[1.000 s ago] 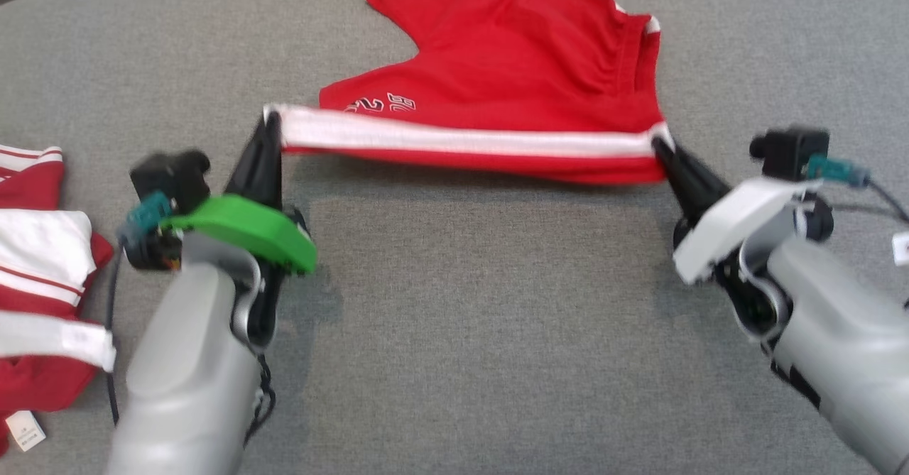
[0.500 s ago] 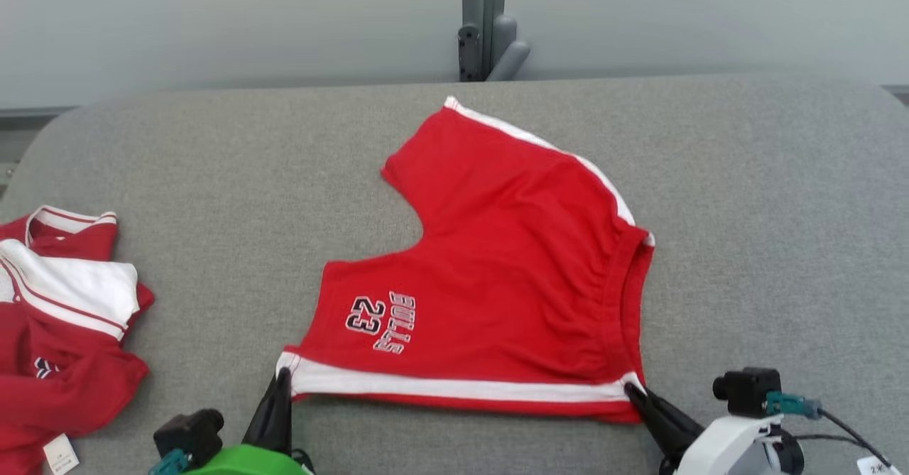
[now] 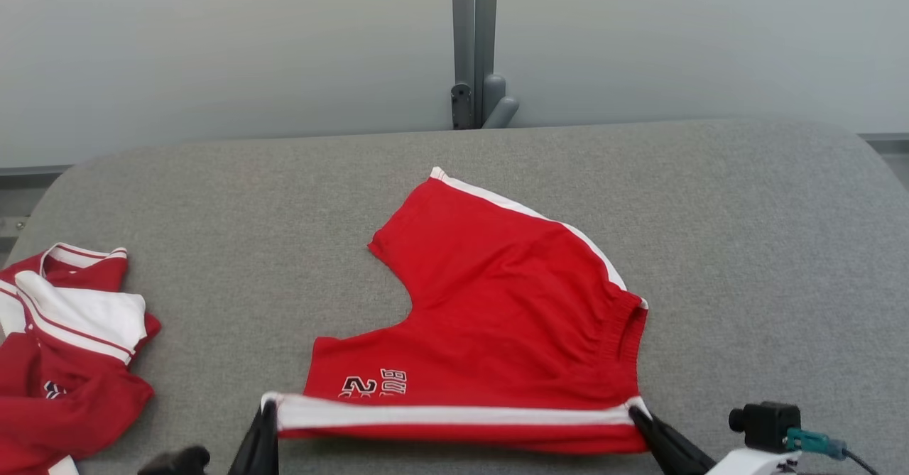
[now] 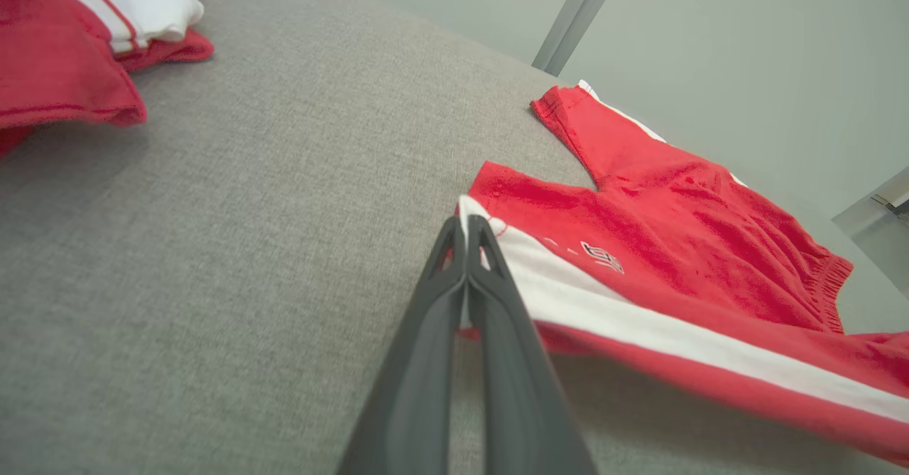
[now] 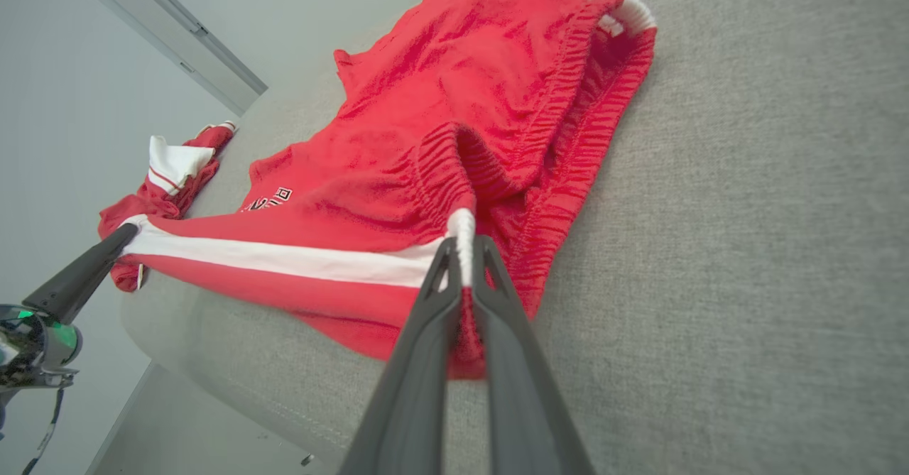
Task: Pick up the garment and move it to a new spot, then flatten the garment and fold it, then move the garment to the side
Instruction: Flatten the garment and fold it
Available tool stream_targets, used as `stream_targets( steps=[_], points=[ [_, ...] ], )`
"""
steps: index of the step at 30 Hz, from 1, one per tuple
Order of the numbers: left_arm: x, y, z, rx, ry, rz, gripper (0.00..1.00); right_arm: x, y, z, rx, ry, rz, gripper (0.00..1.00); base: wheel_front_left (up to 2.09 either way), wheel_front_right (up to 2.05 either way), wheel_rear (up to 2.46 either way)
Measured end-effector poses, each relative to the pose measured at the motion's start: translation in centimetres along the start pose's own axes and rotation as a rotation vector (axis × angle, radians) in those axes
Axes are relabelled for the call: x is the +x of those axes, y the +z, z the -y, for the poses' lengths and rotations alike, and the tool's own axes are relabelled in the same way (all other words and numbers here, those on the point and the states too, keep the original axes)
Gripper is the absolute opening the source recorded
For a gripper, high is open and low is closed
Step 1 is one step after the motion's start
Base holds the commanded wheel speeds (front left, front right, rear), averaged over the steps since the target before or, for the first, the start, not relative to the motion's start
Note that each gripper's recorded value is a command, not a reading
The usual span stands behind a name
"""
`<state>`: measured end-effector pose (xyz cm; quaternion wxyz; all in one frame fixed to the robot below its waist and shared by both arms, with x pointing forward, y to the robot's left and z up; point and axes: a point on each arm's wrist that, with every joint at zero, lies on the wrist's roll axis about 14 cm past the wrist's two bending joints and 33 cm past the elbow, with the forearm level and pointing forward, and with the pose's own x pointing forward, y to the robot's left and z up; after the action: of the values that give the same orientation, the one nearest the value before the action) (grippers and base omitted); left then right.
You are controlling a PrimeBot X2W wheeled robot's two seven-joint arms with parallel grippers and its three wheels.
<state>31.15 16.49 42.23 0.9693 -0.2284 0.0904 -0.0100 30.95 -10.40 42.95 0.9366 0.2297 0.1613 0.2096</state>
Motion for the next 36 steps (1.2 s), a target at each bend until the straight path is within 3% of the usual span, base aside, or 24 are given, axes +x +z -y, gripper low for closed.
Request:
stream_targets(
  steps=[9, 10, 14, 25, 35, 36],
  points=[
    [9.9, 8.4, 7.1, 0.192, -0.241, 0.166, 0.00, 4.7, 8.3, 1.1, 0.167, -0.032, 0.247, 0.00, 0.00, 0.00, 0.00],
    [12.6, 9.2, 8.7, 0.235, -0.285, 0.167, 0.00, 5.9, 10.1, 2.0, 0.211, -0.056, 0.307, 0.00, 0.00, 0.00, 0.00],
    [17.7, 9.5, 10.9, 0.320, -0.347, 0.141, 0.00, 7.8, 10.3, 3.7, 0.266, -0.115, 0.342, 0.00, 0.00, 0.00, 0.00],
    [27.0, 2.7, 13.7, 0.434, -0.423, -0.047, 0.00, 9.5, 8.8, 8.6, 0.314, -0.273, 0.368, 0.00, 0.00, 0.00, 0.00],
    [30.6, -3.0, 14.1, 0.466, -0.427, -0.160, 0.00, 8.5, 7.1, 11.6, 0.316, -0.381, 0.353, 0.00, 0.00, 0.00, 0.00],
    [30.7, -3.7, 14.0, 0.471, -0.424, -0.176, 0.00, 8.5, 6.9, 11.6, 0.319, -0.383, 0.346, 0.24, 0.00, 0.00, 0.00]
  ],
)
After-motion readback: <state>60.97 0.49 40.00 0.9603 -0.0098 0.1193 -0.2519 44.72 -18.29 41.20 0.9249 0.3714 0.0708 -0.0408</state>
